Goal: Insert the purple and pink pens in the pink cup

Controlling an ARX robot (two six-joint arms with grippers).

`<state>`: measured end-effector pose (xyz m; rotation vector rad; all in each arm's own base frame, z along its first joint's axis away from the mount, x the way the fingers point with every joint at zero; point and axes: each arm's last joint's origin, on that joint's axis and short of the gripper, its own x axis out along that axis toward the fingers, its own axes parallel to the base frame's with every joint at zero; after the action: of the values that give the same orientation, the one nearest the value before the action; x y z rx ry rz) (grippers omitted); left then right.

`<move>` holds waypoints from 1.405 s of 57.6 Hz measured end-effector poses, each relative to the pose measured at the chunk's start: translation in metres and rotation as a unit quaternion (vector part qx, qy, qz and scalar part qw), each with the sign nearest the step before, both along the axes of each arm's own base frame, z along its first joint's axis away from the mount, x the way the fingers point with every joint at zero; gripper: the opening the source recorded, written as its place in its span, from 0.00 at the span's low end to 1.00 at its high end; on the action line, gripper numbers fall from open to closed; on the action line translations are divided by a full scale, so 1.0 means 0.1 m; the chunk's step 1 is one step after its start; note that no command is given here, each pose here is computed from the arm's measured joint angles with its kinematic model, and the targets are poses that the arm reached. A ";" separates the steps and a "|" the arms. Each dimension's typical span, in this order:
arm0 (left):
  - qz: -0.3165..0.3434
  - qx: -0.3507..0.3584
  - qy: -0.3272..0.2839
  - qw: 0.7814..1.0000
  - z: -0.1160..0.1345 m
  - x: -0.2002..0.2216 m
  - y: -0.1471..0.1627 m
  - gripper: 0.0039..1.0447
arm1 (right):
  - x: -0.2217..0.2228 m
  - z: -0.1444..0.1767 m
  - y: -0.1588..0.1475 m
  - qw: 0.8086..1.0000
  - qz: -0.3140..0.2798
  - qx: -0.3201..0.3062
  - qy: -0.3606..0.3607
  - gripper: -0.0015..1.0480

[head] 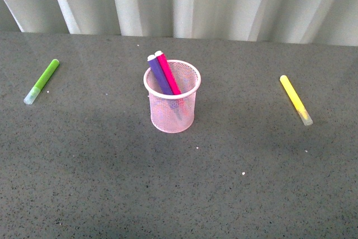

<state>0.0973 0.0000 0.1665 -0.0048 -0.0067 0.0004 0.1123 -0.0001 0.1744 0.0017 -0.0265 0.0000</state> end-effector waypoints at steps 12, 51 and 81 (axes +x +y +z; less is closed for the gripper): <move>0.000 0.000 0.000 1.000 0.00 0.00 0.00 0.94 | -0.04 0.00 0.00 1.000 0.000 0.000 0.000 0.03; 0.000 0.000 0.000 1.000 0.00 0.00 0.00 0.94 | -0.16 -0.04 0.00 1.000 0.000 0.000 0.004 0.31; 0.000 0.000 0.000 1.000 0.00 0.00 0.00 0.94 | -0.16 -0.04 0.00 1.000 0.000 0.001 0.004 0.93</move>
<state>0.0973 0.0000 0.1665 -0.0048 -0.0067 0.0004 0.0966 -0.0001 0.1708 0.0028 -0.0193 -0.0004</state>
